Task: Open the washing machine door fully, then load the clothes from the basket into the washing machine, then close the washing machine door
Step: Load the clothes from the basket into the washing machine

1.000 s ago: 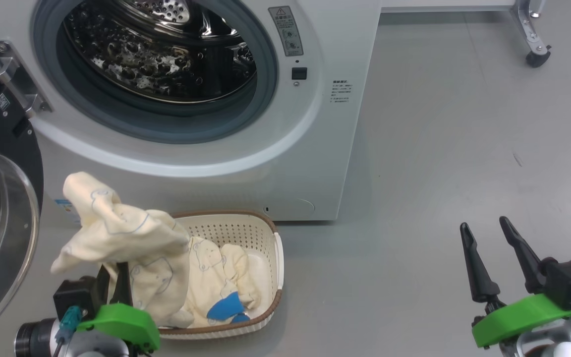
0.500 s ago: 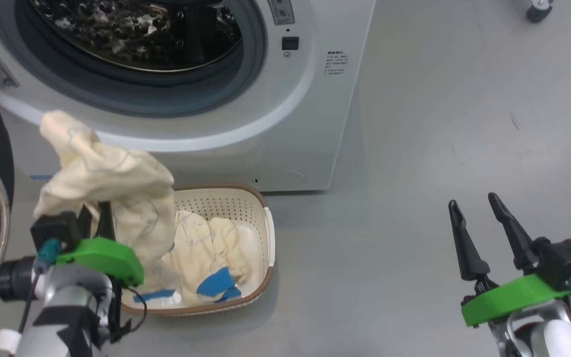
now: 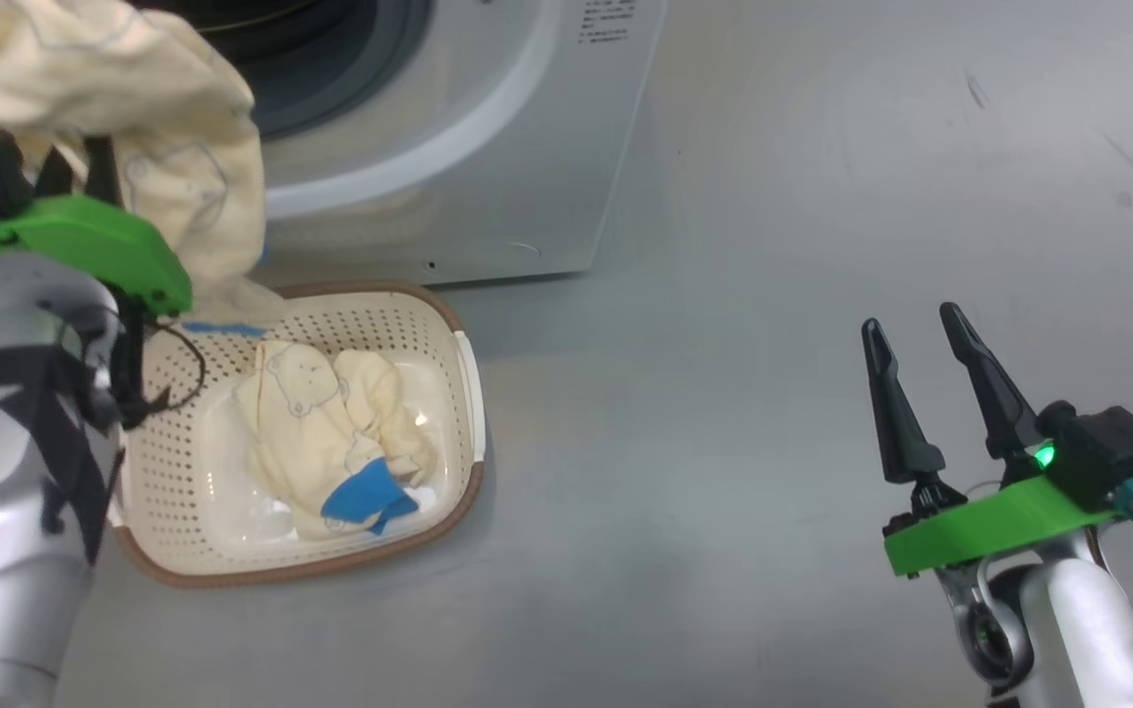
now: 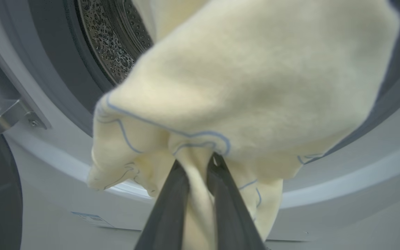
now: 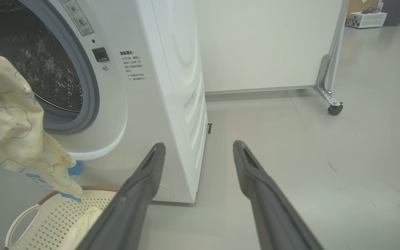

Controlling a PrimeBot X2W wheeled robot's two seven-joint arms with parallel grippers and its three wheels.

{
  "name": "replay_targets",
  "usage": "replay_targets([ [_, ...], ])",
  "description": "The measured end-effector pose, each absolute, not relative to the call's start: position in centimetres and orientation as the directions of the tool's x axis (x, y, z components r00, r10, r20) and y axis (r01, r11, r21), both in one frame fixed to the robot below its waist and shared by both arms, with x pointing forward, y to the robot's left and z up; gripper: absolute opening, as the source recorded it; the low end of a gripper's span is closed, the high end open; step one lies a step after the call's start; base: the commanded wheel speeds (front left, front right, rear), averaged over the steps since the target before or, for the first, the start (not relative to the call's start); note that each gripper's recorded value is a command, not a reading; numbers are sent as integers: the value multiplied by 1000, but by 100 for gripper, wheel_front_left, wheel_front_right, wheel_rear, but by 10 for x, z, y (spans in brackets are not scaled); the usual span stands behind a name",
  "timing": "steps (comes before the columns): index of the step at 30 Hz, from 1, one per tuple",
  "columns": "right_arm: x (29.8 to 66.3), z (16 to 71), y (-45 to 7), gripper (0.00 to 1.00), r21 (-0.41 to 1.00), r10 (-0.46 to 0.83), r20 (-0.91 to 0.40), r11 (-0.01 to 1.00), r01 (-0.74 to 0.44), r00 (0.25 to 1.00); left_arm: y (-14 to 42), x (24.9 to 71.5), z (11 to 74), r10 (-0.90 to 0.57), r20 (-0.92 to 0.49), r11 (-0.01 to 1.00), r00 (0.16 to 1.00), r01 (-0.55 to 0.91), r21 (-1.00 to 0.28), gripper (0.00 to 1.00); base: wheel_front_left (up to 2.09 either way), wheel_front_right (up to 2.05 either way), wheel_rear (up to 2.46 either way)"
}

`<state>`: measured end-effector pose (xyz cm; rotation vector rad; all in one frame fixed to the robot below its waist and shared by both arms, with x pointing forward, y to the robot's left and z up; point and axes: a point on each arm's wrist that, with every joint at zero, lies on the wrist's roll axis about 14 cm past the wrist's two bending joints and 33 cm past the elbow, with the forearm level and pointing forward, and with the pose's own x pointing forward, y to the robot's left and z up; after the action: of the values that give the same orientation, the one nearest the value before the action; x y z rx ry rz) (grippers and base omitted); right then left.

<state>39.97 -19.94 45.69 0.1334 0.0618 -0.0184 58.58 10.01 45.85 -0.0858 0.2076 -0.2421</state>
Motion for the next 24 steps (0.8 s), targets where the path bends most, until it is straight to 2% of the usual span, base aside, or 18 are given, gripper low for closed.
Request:
replay_targets([
  [8, 412, 436, -203, 100, 144, -23, -108, 989, 38, 994, 86, 653, 445, -295, -269, 955, 917, 278, -100, 0, 0, 0, 0],
  [24, 411, 412, -231, 100, 153, -110, -178, 979, 138, 978, 89, 737, 418, -282, -318, 958, 905, 281, -51, 0, 0, 0, 0],
])
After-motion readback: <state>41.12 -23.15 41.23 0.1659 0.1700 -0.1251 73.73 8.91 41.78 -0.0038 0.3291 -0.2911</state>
